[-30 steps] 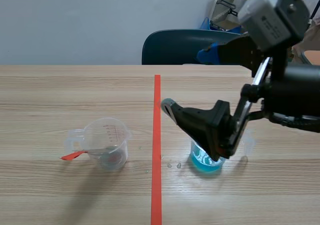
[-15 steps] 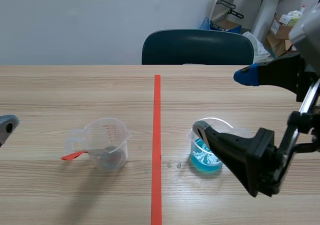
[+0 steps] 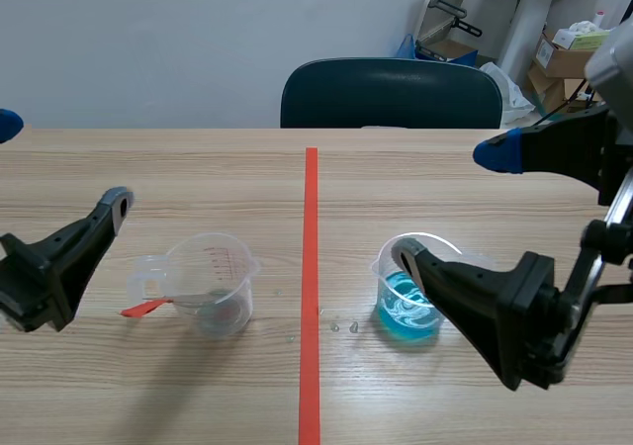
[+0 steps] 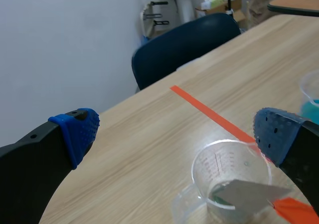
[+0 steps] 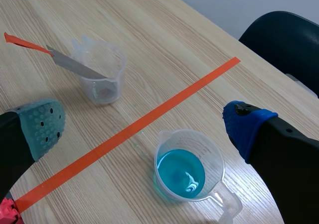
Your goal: Do the redox reaction experiment
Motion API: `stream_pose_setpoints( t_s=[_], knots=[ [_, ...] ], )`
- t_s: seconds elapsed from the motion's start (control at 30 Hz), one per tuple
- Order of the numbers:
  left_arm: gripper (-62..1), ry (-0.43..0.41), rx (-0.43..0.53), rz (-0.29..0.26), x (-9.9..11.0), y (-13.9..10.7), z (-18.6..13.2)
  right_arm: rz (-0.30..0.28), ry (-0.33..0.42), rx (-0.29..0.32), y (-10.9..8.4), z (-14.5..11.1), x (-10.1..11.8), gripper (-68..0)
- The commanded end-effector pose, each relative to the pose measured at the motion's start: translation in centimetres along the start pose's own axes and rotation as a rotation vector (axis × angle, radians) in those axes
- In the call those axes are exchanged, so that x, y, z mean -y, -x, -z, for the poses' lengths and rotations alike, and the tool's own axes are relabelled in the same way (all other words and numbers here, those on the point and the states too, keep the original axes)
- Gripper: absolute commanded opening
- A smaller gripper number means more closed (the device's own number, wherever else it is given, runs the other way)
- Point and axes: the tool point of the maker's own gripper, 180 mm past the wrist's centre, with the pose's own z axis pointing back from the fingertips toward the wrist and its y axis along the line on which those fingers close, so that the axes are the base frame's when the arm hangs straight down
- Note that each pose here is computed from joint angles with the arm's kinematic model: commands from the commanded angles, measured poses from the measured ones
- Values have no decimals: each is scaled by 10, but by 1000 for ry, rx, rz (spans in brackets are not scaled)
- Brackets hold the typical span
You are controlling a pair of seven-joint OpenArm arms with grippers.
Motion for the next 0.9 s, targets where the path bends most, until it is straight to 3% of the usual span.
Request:
stream_pose_setpoints(
  t_s=[0.0, 0.2, 0.47, 0.87],
  knots=[
    [14, -16, 34, -4, -1, -7, 2, -9, 2, 38, -11, 1, 1, 4],
    [14, -71, 43, 2, -4, -8, 7, -6, 4, 40, -11, 1, 1, 4],
    [14, -67, 41, 1, -3, -8, 9, -6, 4, 40, -11, 1, 1, 4],
    [14, -111, 30, -53, -2, -3, 8, -6, 4, 39, -11, 1, 1, 4]
  ],
)
